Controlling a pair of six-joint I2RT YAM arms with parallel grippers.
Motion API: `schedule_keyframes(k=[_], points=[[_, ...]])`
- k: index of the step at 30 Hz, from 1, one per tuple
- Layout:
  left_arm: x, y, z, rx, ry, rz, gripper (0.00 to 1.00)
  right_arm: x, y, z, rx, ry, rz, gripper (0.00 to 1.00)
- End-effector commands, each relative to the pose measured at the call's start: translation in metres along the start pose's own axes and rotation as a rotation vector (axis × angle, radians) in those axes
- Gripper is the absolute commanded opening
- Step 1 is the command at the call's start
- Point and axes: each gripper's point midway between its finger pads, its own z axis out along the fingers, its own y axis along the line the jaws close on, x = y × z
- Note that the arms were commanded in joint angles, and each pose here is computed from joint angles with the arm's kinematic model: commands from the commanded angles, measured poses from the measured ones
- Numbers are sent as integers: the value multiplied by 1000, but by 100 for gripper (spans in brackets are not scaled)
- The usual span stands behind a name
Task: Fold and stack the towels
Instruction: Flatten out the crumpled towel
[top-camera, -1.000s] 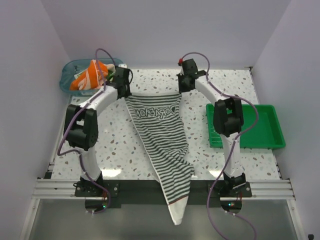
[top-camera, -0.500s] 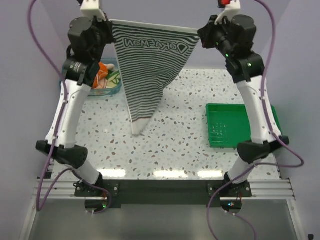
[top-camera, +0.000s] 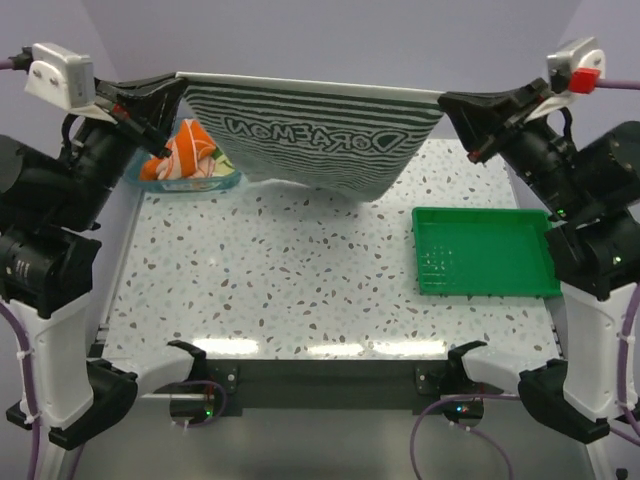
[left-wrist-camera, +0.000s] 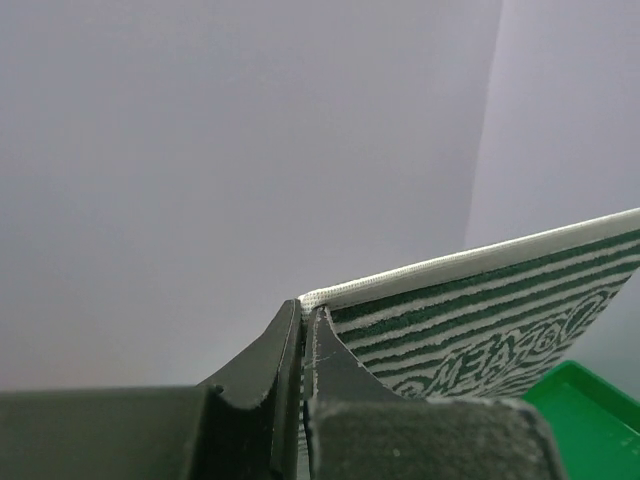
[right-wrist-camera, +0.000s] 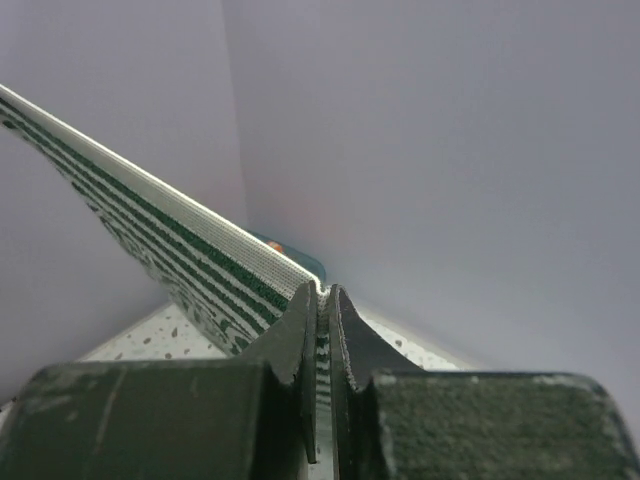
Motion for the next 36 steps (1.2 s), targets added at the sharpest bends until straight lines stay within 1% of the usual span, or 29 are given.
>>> schedule_keyframes(k=[1, 2, 4, 5, 6, 7, 8, 9, 10, 11, 13, 14, 15, 16, 17, 19, 20, 22, 23, 25, 26, 28, 29, 30, 32, 34, 36], points=[[-33, 15, -12, -79, -74, 50, 0, -29, -23, -16, 134, -57, -73, 0], [-33, 16, -7, -84, -74, 47, 0, -40, -23, -17, 145, -82, -76, 0], [-34, 17, 1, -85, -75, 41, 0, -40, -36, -6, 195, -82, -68, 0], [-43, 20, 2, -102, -98, 40, 0, -48, -39, -5, 216, -104, -60, 0], [-35, 22, 18, -102, -79, 40, 0, -44, -47, 6, 240, -95, -55, 0], [-44, 26, 20, -126, -104, 42, 0, -46, -53, 12, 261, -100, -53, 0], [-34, 30, 35, -136, -87, 41, 0, -56, -54, 13, 271, -127, -54, 0], [-29, 33, 44, -143, -82, 45, 0, -46, -62, 30, 282, -106, -48, 0], [-24, 43, 53, -189, -89, 57, 0, -46, -66, 36, 292, -109, -44, 0], [-8, 51, 69, -218, -62, 57, 0, -50, -71, 40, 315, -131, -41, 0], [10, 67, 90, -287, -43, 81, 0, -33, -89, 63, 365, -107, -36, 0], [38, 76, 113, -310, 6, 87, 0, -27, -102, 72, 411, -109, -43, 0], [52, 86, 125, -328, 27, 93, 0, -21, -109, 81, 432, -98, -49, 0], [61, 92, 136, -340, 32, 94, 0, 7, -123, 104, 454, -43, -52, 0], [100, 102, 160, -352, 98, 93, 0, 8, -130, 110, 478, -44, -61, 0], [134, 117, 180, -371, 145, 80, 0, 35, -144, 132, 498, 8, -66, 0], [175, 127, 197, -378, 207, 71, 0, 61, -155, 150, 512, 49, -64, 0], [218, 140, 210, -390, 266, 50, 0, 96, -174, 166, 541, 106, -62, 0], [260, 149, 220, -400, 332, 46, 0, 131, -186, 180, 557, 161, -52, 0], [305, 159, 225, -414, 397, 44, 0, 166, -204, 187, 579, 217, -43, 0], [342, 165, 228, -420, 454, 44, 0, 193, -211, 193, 583, 262, -27, 0], [376, 173, 229, -422, 496, 44, 0, 236, -224, 206, 570, 308, -10, 0], [403, 176, 229, -424, 534, 43, 0, 251, -227, 210, 566, 329, -8, 0], [414, 177, 229, -421, 546, 43, 0, 279, -233, 217, 562, 364, -8, 0], [443, 178, 231, -402, 574, 41, 0, 298, -234, 225, 533, 390, -8, 0], [464, 177, 230, -387, 600, 37, 0, 333, -236, 229, 514, 454, 1, 0], [486, 177, 226, -379, 632, 31, 0, 359, -236, 226, 511, 504, 14, 0]])
